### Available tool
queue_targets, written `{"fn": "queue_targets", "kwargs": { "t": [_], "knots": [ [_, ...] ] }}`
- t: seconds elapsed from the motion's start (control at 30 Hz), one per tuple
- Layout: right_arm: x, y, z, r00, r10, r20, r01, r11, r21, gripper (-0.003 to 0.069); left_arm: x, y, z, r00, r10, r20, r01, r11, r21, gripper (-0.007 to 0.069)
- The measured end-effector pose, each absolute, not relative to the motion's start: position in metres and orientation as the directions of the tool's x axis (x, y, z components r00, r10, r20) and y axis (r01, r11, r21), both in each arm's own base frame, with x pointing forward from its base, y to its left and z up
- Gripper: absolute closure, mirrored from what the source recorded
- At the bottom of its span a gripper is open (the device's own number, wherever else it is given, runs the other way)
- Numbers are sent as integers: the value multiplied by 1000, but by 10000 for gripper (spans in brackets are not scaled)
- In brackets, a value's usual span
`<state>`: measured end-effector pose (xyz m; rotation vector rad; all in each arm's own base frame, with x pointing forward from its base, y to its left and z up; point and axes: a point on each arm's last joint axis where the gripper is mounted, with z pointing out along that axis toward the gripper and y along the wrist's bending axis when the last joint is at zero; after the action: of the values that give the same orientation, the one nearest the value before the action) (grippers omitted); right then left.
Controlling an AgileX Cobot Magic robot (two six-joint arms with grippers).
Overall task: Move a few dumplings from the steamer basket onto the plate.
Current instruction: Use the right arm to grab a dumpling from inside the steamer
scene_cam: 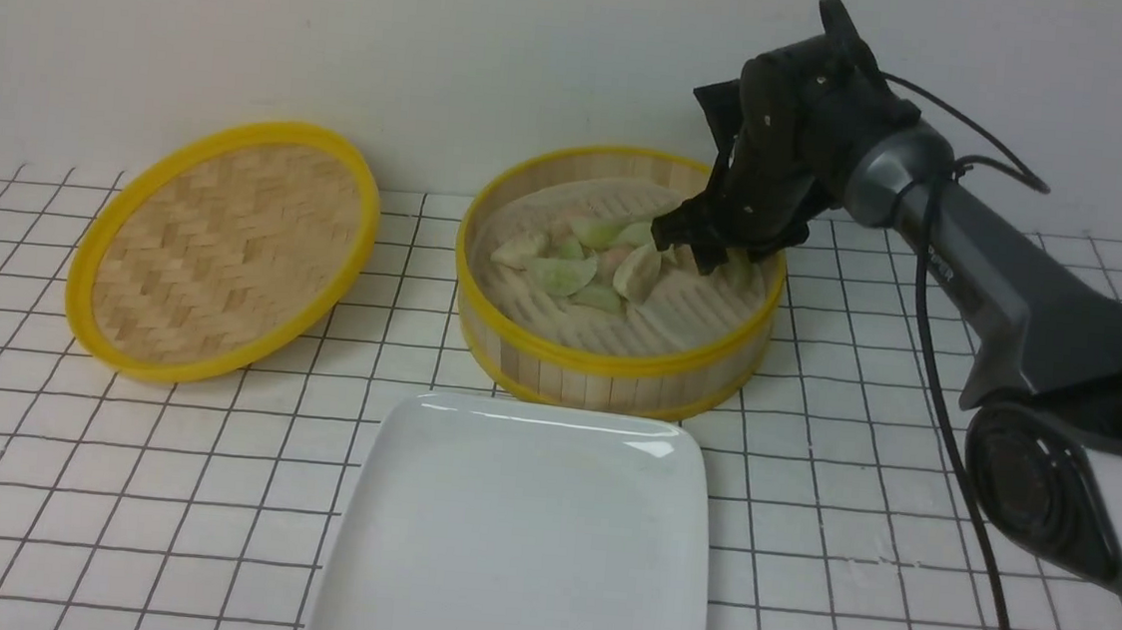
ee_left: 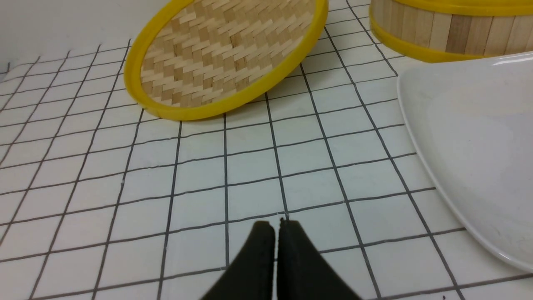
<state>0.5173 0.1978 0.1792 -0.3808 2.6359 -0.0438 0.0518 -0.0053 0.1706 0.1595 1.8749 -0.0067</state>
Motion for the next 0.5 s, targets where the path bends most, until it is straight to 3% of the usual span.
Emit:
{"fn": "queue_targets", "kwargs": {
  "t": [0.23,0.33,0.37,0.4,0.5],
  "knots": [
    [518,200,174,-854,-267,-447,-261,962,-76,368,52,-5,171,-297,107,-949,114,991,76,631],
    [518,200,178,-849,-267,-455,-262,962,-75,519,52,-5,171,-297,107,-949,114,991,76,631],
    [518,200,178,-849,-267,-455,-262,962,-75,519,52,-5,171,-297,107,-949,114,991,76,631],
    [518,199,178,-849,-267,-456,-261,962,-77,573,52,-5,171,-297,107,-949,114,991,76,631],
    [516,200,185,-851,-259,-457,-261,963,-60,650,52,-5,171,-297,107,-949,114,991,76,631]
  ]
}}
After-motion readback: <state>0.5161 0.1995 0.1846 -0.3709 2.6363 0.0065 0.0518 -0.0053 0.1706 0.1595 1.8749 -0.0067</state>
